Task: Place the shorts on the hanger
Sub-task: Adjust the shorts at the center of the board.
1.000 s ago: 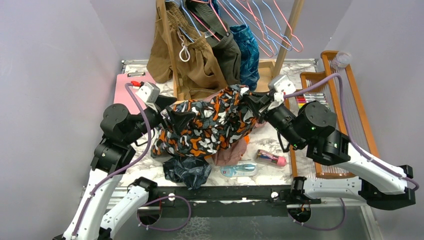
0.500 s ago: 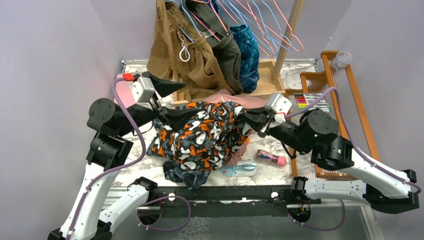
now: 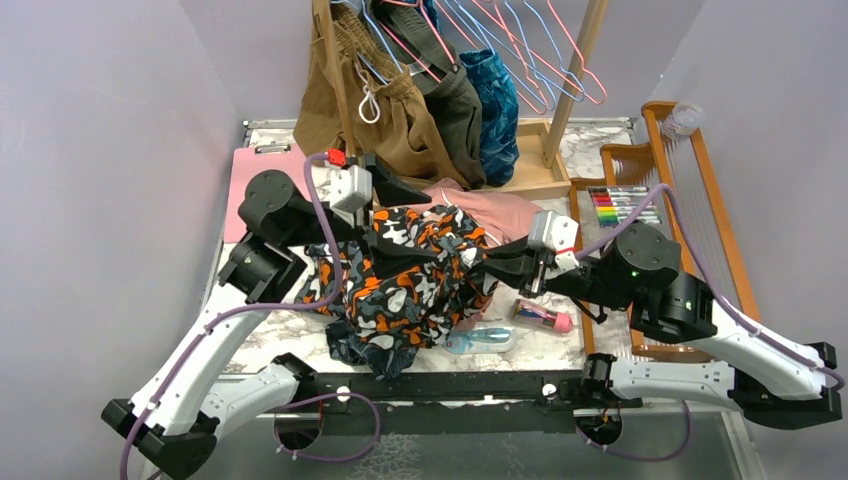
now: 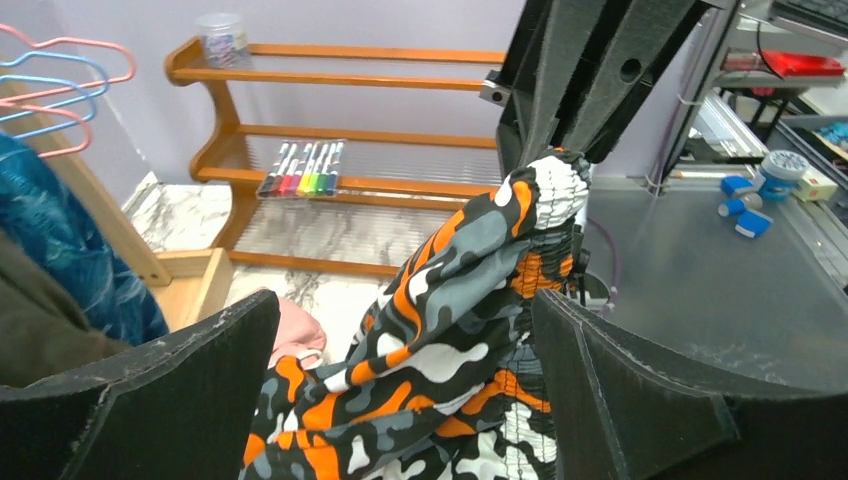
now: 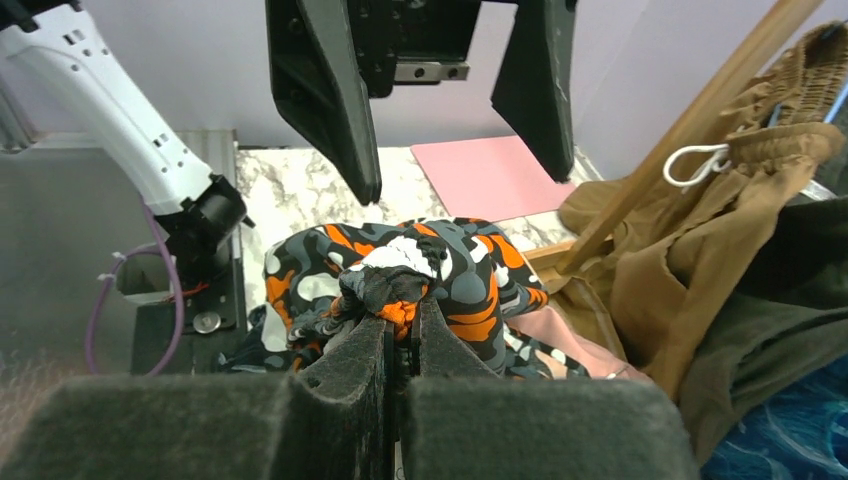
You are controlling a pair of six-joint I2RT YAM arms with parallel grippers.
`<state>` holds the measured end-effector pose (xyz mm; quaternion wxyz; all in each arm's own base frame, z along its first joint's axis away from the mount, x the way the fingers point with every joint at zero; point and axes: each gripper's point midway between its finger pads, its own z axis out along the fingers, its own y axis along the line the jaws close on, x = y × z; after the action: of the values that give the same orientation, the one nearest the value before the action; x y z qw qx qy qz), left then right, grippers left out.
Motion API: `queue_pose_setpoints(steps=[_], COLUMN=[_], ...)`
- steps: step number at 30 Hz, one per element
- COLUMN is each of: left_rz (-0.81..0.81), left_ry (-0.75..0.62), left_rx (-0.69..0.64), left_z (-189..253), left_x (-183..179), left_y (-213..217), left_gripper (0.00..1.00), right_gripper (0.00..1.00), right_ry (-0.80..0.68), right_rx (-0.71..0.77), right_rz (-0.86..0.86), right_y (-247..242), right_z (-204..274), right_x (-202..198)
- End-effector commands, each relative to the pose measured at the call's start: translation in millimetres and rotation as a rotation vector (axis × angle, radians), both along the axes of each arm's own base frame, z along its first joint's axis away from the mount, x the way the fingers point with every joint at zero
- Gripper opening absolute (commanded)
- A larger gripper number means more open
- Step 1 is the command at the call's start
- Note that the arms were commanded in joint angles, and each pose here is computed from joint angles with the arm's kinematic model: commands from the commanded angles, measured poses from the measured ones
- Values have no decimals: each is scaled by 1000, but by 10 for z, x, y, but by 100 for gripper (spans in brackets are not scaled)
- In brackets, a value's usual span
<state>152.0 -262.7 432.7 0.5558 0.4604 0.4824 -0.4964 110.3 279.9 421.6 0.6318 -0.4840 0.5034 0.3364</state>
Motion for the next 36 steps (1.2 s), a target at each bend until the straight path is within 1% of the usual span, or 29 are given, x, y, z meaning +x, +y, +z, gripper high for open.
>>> queue_pose_setpoints(steps=[1,8,11,14,18,21,23,24,25,26,27,29,30,31,32,33,36], left_rz=[-86,-100,-101,-82,-51,-33,-16,-5,11,31,54,128,174,225,285,348,542], left_ry=[-83,-81,-81,-86,-95,-97,-103,-105,-109,-111,-114,-116,-115,-116,-116,-114,-106], left_rx=[30,100,117,130,142,144,143,143,140,138,136,127,117,109,103,97,94], left_z=[-62,-235,-290,-338,-396,-400,-375,-367,-345,-326,-302,-257,-221,-196,-175,-146,-81], left_x=[-143,-184,-187,-163,-117,-86,-61,-38,-14,20,55,176,241,317,408,493,764], left_y=[-111,-273,-303,-304,-303,-300,-293,-293,-288,-282,-274,-246,-220,-187,-142,-87,109], left_gripper=[99,99,93,79,56,34,16,5,0,0,0,0,0,0,0,0,0], right_gripper=[1,1,1,1,1,1,1,1,1,5,21,56,69,77,83,86,88], right_ry=[18,27,28,29,29,31,36,39,45,51,59,75,83,91,98,104,139], right_rx=[5,6,4,2,-2,-7,-14,-17,-18,-18,-17,-10,-6,-1,6,15,45], right_rz=[76,81,81,79,82,83,86,83,75,64,49,11,-11,-39,-68,-104,-181], right_y=[40,74,83,85,83,80,79,80,76,67,57,33,13,-12,-45,-87,-233], right_z=[70,57,56,56,49,36,19,9,4,2,-4,-1,-2,2,9,16,42], right_x=[-136,-135,-133,-128,-134,-137,-144,-140,-127,-113,-90,-37,-6,33,71,121,190])
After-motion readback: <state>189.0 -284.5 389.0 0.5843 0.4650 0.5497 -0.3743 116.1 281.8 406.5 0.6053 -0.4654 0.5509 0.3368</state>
